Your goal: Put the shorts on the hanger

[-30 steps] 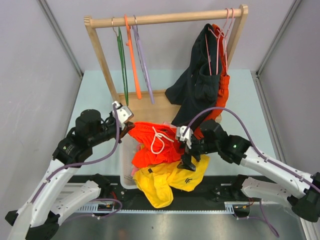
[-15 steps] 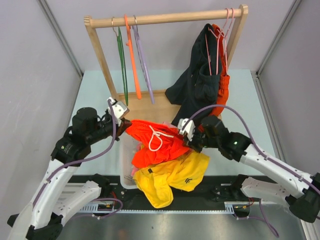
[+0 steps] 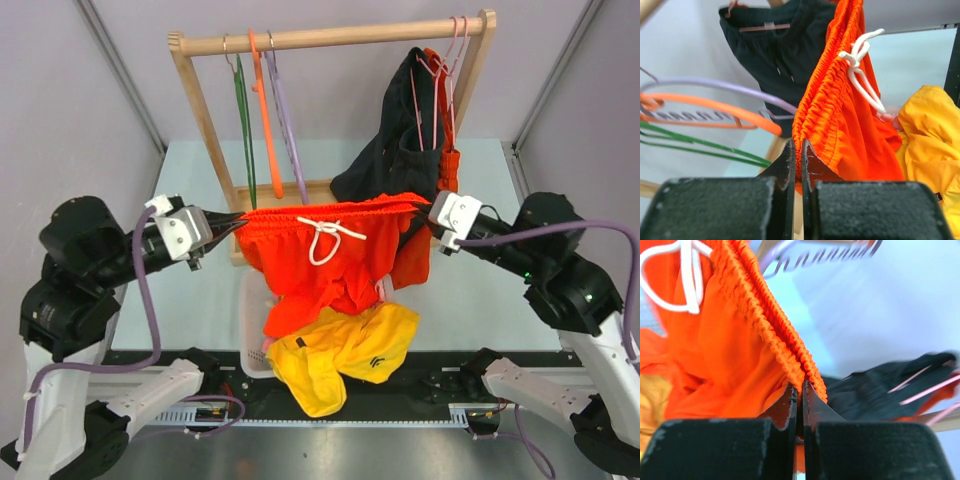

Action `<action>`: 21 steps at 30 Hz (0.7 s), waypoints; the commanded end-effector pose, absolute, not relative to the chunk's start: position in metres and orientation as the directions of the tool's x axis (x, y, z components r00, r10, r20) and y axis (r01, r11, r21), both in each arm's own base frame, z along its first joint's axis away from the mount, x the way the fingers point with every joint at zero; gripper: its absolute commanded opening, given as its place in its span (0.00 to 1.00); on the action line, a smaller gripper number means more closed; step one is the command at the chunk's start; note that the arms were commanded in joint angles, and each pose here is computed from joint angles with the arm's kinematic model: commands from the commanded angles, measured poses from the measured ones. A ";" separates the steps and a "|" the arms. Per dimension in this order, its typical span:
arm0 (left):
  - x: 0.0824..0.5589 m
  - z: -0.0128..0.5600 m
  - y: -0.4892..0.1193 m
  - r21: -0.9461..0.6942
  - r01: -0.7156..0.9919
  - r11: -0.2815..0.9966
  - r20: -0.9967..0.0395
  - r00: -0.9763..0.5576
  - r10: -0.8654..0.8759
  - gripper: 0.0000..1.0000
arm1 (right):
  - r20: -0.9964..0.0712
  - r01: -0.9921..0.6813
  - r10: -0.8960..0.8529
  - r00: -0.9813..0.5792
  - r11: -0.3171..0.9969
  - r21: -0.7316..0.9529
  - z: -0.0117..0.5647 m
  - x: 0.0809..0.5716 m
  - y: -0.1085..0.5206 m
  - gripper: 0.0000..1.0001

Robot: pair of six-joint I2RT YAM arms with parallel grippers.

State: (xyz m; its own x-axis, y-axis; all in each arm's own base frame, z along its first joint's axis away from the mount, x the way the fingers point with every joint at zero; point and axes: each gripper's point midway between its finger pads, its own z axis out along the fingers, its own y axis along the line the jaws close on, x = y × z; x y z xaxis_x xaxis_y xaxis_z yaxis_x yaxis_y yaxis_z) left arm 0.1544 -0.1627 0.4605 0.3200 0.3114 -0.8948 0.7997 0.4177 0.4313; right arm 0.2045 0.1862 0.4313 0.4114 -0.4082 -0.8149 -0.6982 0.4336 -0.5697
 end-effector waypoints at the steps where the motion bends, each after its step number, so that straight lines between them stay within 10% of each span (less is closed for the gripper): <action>1: 0.140 0.492 -0.158 0.501 0.772 0.392 -0.862 0.407 0.301 0.00 | -0.720 -0.566 -0.437 0.539 0.445 -0.694 0.476 0.203 0.170 0.00; 7: 0.147 0.521 -0.150 0.531 0.702 0.474 -0.847 0.451 0.282 0.00 | -0.637 -0.441 -0.431 0.639 0.473 -0.763 0.522 0.223 0.176 0.00; 21: 0.189 0.301 -0.137 0.503 0.773 0.387 -0.783 0.217 0.583 0.00 | -0.724 -0.770 -0.488 0.488 0.151 -0.620 0.300 0.213 0.211 0.00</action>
